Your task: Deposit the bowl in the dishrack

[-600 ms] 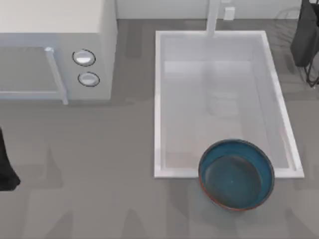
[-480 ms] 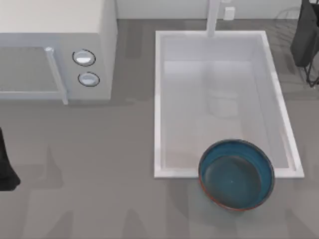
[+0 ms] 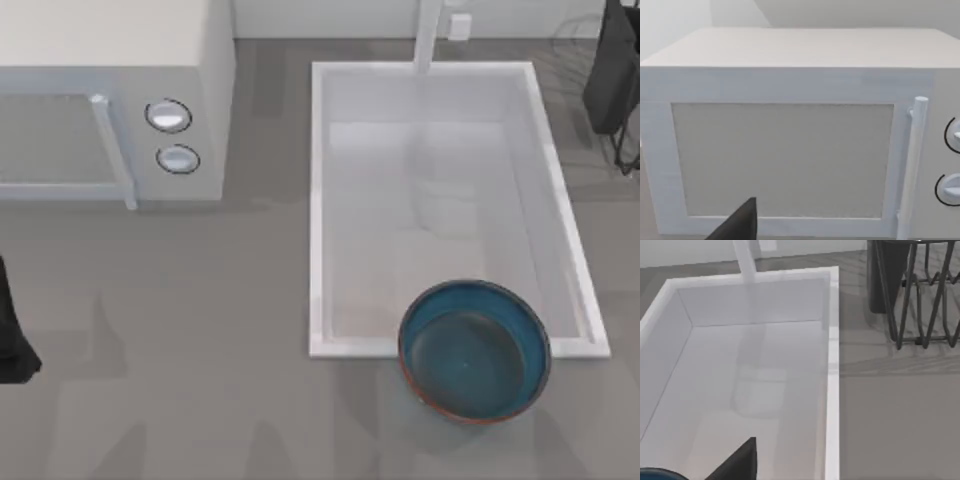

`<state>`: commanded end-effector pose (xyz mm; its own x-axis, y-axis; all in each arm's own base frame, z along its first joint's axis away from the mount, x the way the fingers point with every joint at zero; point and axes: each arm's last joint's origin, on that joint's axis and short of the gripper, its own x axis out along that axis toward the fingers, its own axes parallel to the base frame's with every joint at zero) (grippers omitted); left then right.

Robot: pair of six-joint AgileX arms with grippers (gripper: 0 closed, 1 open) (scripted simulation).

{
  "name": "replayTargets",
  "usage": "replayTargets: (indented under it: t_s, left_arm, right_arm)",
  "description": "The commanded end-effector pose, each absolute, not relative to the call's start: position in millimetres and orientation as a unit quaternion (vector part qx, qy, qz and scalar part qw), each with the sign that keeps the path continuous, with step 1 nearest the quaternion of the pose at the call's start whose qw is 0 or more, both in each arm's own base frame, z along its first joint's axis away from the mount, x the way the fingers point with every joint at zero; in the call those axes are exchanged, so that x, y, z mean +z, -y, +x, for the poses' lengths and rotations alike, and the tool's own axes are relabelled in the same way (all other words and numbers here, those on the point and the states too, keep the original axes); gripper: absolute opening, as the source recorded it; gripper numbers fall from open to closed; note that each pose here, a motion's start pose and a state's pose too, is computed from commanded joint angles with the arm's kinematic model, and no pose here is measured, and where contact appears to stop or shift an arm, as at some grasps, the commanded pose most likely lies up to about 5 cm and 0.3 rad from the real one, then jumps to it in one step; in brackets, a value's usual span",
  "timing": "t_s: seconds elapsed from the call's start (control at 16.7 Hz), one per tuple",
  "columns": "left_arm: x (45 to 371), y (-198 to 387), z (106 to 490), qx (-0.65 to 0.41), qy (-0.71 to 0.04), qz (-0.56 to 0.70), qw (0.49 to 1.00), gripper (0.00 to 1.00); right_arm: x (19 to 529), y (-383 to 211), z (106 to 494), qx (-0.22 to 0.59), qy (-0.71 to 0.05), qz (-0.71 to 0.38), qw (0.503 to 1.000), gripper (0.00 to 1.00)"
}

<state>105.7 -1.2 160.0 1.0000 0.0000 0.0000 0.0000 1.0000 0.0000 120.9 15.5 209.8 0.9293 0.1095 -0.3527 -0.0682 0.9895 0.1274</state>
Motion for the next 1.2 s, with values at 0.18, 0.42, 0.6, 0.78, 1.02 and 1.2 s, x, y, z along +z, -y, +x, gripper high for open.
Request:
replayTargets:
  t_s: [0.18,0.42,0.6,0.78,1.02,1.2]
  left_arm:
    - [160.0,1.2,105.7,0.0,0.0,0.0,1.0,1.0]
    - [160.0,1.2,105.7,0.0,0.0,0.0,1.0,1.0]
    - [160.0,1.2,105.7,0.0,0.0,0.0,1.0,1.0]
    - [160.0,1.2,105.7,0.0,0.0,0.0,1.0,1.0]
    - [160.0,1.2,105.7,0.0,0.0,0.0,1.0,1.0]
    - [160.0,1.2,105.7,0.0,0.0,0.0,1.0,1.0]
  right_arm:
    - [226.6,-32.3,147.4,0.054,-0.326,0.069,0.941,1.0]
    - [235.0,-65.8,188.6,0.044,-0.499,0.058,0.864,1.0]
    - [237.0,-93.7,213.8,0.028,-0.583,0.039,0.811,1.0]
    - [234.0,-118.6,233.3,0.009,-0.637,0.018,0.771,1.0]
    - [231.7,-135.1,244.0,-0.004,-0.663,0.003,0.748,1.0]
    - [231.7,-135.2,244.1,-0.004,-0.663,0.003,0.748,1.0]
